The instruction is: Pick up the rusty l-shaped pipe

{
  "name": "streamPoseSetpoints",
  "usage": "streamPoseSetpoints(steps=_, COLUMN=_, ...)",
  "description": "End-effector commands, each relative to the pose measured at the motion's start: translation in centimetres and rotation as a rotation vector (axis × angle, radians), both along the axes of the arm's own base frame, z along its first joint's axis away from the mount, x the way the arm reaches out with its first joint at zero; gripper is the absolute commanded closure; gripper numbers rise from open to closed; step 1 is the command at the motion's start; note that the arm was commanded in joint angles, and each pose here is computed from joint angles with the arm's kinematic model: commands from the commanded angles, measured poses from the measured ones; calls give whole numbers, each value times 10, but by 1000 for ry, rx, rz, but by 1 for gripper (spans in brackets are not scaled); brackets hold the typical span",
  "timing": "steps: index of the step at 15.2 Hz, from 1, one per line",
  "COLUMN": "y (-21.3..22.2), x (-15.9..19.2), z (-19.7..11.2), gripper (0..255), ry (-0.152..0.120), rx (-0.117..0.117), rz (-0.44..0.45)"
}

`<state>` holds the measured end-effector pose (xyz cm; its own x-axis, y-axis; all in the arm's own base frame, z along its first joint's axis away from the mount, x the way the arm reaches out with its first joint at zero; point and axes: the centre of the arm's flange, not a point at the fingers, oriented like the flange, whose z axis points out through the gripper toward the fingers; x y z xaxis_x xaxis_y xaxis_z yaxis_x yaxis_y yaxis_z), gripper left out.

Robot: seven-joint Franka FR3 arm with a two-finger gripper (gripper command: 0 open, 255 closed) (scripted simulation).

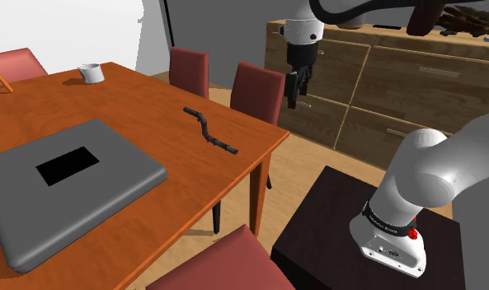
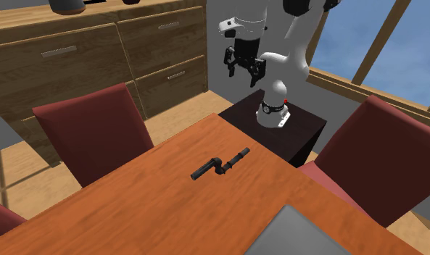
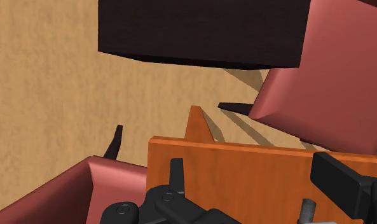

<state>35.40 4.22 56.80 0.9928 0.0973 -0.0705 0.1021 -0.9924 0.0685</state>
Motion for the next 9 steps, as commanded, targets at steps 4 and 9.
streamPoseSetpoints(steps=4, y=37, x=53, z=-24, gripper=0, ry=8, rx=4, rz=-10)
streamPoseSetpoints(steps=9, y=71, x=104, z=-50, gripper=0, ry=17, rx=7, rz=-20)
